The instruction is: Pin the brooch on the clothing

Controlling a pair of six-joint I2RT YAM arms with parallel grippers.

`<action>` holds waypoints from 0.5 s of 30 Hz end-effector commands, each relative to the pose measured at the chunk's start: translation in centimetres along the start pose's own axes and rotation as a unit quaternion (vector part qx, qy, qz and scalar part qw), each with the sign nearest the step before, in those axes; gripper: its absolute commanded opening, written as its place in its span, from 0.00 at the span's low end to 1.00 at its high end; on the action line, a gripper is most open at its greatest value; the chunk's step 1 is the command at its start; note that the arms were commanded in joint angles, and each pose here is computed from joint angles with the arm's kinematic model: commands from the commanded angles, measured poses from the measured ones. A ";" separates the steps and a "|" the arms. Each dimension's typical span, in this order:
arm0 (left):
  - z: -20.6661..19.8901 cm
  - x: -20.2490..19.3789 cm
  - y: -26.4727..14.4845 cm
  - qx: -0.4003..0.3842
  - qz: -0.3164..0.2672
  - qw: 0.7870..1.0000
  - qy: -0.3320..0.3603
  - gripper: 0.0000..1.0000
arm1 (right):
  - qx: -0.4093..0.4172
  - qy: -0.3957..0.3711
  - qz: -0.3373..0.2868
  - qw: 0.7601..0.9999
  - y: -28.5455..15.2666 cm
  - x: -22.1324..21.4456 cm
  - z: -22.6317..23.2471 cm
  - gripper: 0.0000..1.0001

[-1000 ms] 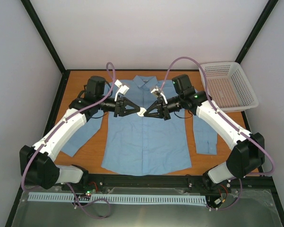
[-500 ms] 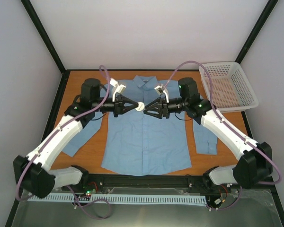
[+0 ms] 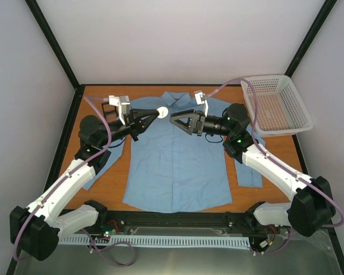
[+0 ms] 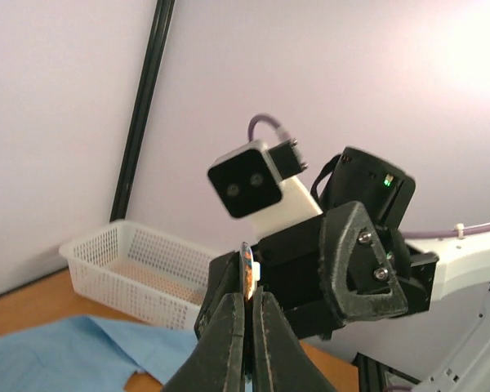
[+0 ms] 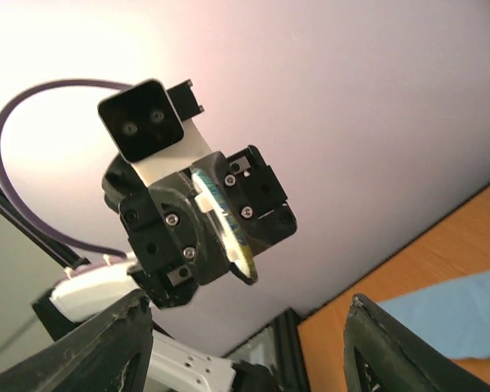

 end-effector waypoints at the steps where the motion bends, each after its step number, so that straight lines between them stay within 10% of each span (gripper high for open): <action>1: -1.4 2.5 -0.1 -0.025 -0.062 0.997 0.031 0.01 | 0.056 0.025 -0.039 0.997 1.2 1.8 1.4 0.60; 15: -1.4 2.2 -0.1 -0.035 -0.067 0.997 0.021 0.01 | 0.113 0.031 -0.043 0.992 3.1 3.0 1.5 0.48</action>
Point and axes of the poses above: each gripper's point midway between its finger pads, its own y axis out along the fingers, its own z axis along the line the jaws close on, x = y × z, the point moved 7 cm from there along -y, back along the fingers, and after that the axes turned 2 degrees about y, right-handed, at the moved point
